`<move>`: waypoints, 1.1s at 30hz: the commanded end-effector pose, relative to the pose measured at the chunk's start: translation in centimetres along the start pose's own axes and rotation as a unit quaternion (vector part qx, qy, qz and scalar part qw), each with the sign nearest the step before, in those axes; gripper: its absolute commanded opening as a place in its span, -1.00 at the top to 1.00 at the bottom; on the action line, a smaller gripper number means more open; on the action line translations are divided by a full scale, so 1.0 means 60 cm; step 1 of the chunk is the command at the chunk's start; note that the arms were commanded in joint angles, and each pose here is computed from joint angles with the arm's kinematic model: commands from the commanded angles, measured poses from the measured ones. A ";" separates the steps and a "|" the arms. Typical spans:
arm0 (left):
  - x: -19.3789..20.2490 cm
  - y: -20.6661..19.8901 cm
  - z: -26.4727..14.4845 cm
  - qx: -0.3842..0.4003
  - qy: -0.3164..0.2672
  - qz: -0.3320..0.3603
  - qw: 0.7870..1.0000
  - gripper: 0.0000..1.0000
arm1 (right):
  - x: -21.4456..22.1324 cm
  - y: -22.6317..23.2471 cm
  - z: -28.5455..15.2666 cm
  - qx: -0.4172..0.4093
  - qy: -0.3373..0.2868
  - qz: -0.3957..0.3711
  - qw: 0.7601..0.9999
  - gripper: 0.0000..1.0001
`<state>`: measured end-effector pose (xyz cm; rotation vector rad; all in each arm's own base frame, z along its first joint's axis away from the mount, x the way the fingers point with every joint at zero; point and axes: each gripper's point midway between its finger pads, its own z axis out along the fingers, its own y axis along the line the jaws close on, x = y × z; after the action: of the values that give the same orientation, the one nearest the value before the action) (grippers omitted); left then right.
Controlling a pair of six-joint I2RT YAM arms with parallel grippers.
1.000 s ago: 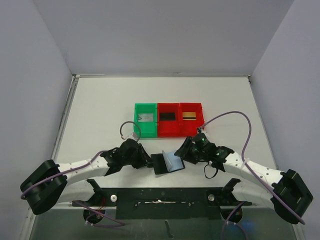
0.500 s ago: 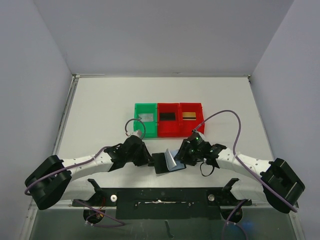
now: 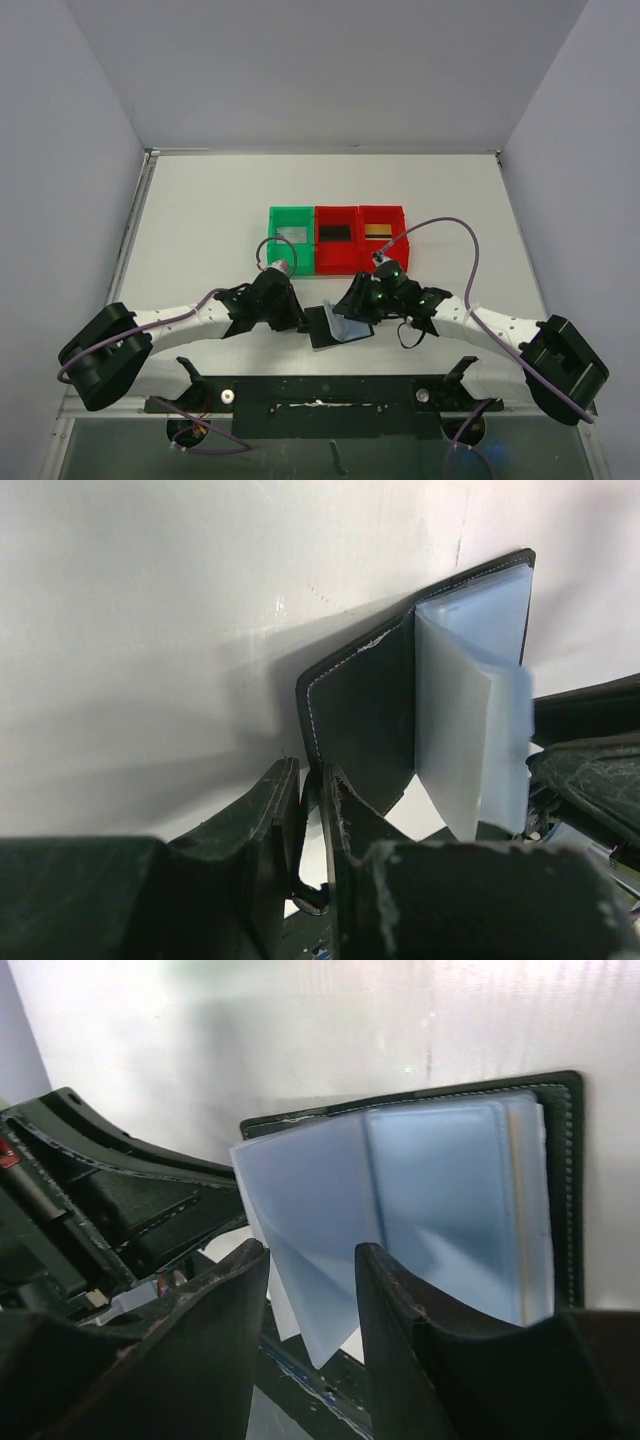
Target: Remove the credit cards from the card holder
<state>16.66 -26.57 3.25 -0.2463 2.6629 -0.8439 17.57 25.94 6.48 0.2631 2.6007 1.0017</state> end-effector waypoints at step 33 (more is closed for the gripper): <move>-0.022 -0.042 -0.013 0.077 -0.041 -0.058 0.994 -0.15 | 0.034 -0.016 0.066 -0.012 0.028 0.043 0.999 0.72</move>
<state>16.34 -26.16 4.29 -0.3991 2.5740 -0.9684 16.78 28.62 2.33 0.3213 2.6809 1.1074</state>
